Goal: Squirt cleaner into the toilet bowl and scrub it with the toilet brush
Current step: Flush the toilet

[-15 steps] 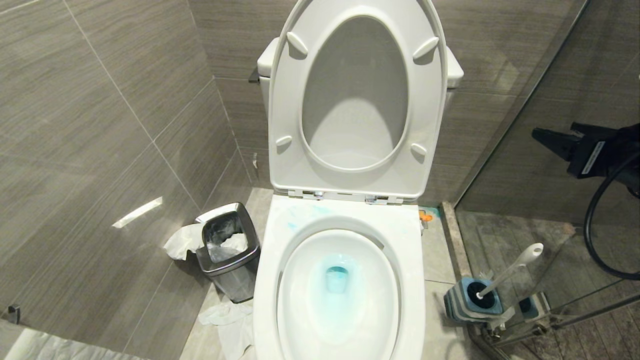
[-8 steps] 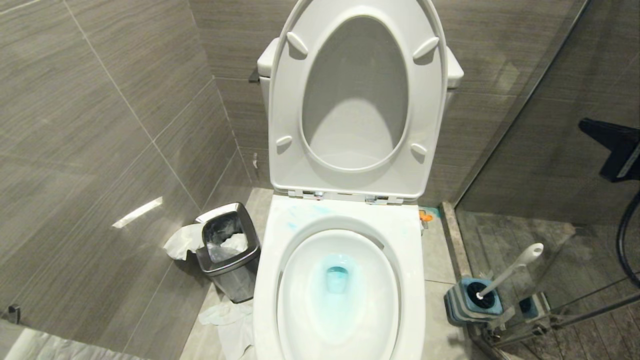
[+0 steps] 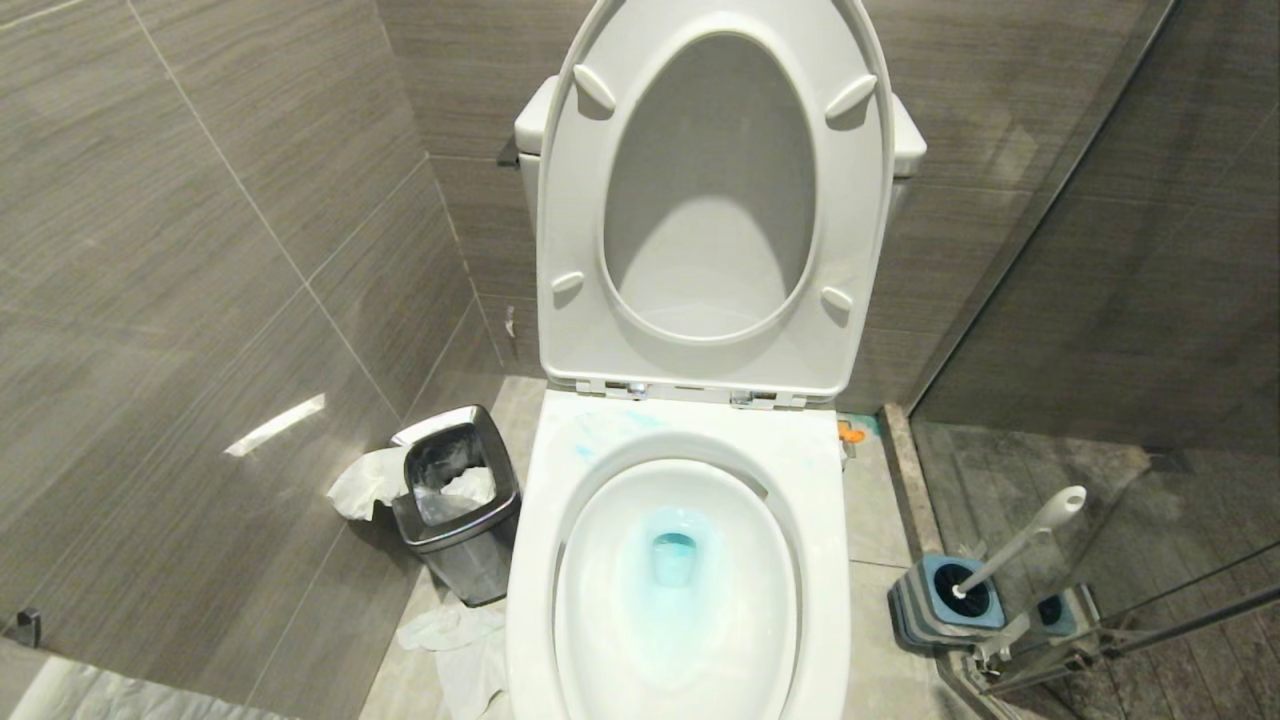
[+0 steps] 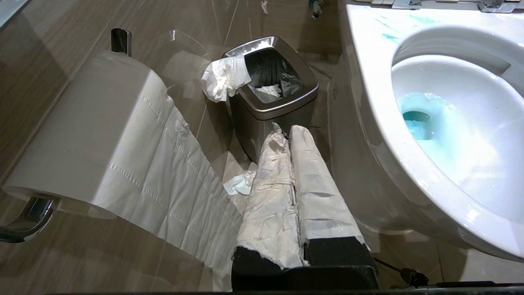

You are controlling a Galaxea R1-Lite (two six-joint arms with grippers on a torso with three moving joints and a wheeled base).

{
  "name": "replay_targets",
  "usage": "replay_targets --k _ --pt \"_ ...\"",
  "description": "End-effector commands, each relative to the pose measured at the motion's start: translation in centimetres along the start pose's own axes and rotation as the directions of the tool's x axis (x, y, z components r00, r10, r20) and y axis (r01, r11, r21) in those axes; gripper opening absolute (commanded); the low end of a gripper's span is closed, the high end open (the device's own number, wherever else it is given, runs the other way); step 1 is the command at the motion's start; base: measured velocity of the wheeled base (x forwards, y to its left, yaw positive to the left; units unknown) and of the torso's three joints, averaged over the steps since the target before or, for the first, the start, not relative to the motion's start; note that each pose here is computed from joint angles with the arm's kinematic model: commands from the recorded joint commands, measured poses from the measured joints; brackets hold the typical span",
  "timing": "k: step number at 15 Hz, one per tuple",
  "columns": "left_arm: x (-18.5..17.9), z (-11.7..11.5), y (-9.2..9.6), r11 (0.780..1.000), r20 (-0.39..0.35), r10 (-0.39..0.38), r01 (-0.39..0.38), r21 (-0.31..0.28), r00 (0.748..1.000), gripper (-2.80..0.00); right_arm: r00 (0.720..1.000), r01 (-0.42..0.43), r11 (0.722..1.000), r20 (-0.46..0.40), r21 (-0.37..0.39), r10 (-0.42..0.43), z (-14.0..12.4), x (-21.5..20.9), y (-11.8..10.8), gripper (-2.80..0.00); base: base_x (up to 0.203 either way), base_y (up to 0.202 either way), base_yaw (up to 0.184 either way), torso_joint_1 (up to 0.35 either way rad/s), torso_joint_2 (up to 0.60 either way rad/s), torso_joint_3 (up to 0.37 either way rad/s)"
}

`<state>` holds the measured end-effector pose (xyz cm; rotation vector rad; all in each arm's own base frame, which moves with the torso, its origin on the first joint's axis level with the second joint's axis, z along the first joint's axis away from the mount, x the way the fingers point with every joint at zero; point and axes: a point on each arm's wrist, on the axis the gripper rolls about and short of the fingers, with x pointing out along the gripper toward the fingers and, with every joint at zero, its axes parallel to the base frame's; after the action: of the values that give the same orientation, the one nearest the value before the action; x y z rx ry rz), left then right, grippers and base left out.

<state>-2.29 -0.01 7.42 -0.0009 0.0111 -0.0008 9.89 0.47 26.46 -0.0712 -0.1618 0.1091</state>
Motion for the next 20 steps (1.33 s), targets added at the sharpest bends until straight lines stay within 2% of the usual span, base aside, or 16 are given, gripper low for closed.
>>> replay_targets --k 1,5,8,12,15,20 --pt "0.0 0.0 0.0 1.0 -0.001 0.001 -0.001 -0.001 1.0 -2.8 0.996 0.008 1.0 0.093 -0.009 -0.007 0.7 -4.3 0.3 -2.8 0.0 0.0 0.0 0.0 0.0 0.0" --pt "0.0 0.0 0.0 1.0 -0.001 0.001 -0.001 -0.001 1.0 -2.8 0.976 0.017 1.0 0.216 -0.015 -0.013 0.4 -9.2 0.8 -2.8 0.0 0.0 0.0 0.0 0.0 0.0" --pt "0.0 0.0 0.0 1.0 -0.001 0.001 -0.001 -0.001 1.0 -2.8 0.968 0.021 1.0 0.251 -0.017 -0.016 -1.2 -12.0 1.1 -2.8 0.0 0.0 0.0 0.0 0.0 0.0" --pt "0.0 0.0 0.0 1.0 -0.001 0.001 -0.001 -0.001 1.0 -2.8 0.975 0.023 1.0 0.223 -0.011 -0.02 -4.0 -14.3 1.5 -2.8 0.0 0.0 0.0 0.0 0.0 0.0" --pt "0.0 0.0 0.0 1.0 -0.001 0.001 -0.001 -0.001 1.0 -2.8 0.98 0.032 0.999 0.195 -0.01 -0.03 -7.2 -15.6 1.9 -2.8 0.0 0.0 0.0 0.0 0.0 0.0" --pt "0.0 0.0 0.0 1.0 -0.001 0.001 -0.001 -0.001 1.0 -2.8 0.99 0.025 0.998 0.14 0.058 -0.033 -10.3 -16.1 2.2 -2.8 0.0 0.0 0.0 0.0 0.0 0.0"
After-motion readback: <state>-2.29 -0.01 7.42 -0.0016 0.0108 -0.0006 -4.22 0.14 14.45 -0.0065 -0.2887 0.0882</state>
